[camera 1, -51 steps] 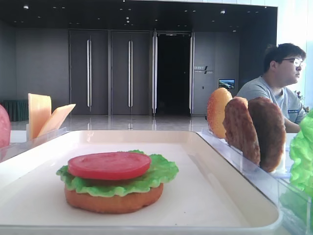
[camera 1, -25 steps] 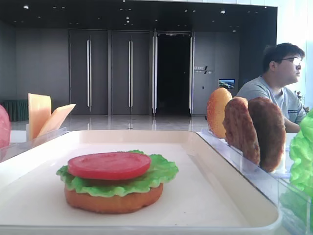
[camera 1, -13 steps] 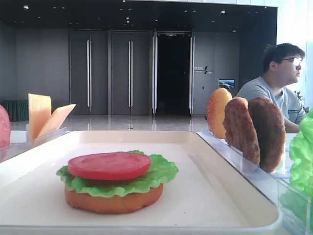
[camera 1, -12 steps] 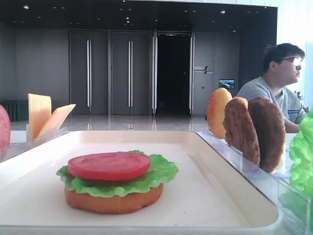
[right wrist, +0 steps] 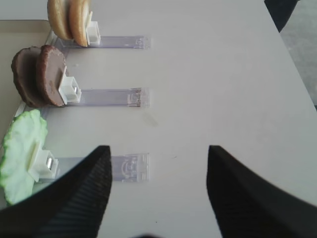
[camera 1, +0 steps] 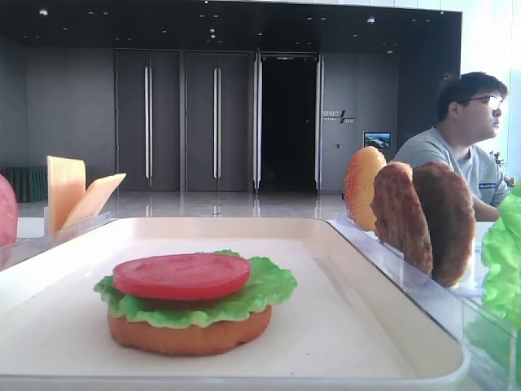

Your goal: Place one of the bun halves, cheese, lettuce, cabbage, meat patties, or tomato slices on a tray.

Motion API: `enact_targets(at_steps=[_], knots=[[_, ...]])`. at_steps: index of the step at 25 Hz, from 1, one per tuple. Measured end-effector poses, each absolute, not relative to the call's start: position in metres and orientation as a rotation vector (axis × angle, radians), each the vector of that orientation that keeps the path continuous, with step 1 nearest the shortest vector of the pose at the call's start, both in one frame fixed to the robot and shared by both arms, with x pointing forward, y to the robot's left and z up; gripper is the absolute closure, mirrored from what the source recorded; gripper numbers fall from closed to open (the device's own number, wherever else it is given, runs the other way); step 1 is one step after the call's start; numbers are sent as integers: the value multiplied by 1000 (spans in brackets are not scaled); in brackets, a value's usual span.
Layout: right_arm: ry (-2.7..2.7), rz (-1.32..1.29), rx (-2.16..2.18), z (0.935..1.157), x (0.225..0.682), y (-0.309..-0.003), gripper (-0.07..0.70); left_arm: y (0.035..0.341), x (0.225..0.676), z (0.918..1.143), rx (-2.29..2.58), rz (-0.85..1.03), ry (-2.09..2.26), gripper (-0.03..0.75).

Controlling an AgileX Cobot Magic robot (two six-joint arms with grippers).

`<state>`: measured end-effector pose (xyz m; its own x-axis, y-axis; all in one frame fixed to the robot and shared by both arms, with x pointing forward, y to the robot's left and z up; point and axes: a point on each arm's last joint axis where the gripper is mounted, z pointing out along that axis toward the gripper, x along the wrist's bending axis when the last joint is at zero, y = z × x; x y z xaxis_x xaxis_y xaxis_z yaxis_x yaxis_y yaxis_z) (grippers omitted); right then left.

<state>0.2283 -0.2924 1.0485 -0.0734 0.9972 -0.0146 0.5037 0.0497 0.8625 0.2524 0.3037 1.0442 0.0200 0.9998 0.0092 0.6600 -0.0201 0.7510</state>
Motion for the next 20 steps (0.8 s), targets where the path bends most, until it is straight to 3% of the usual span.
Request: enact_targets(at_steps=[20], knots=[[1659, 936, 1528, 1049, 228, -292, 227, 304, 232, 1041, 1604, 883, 1568, 263]])
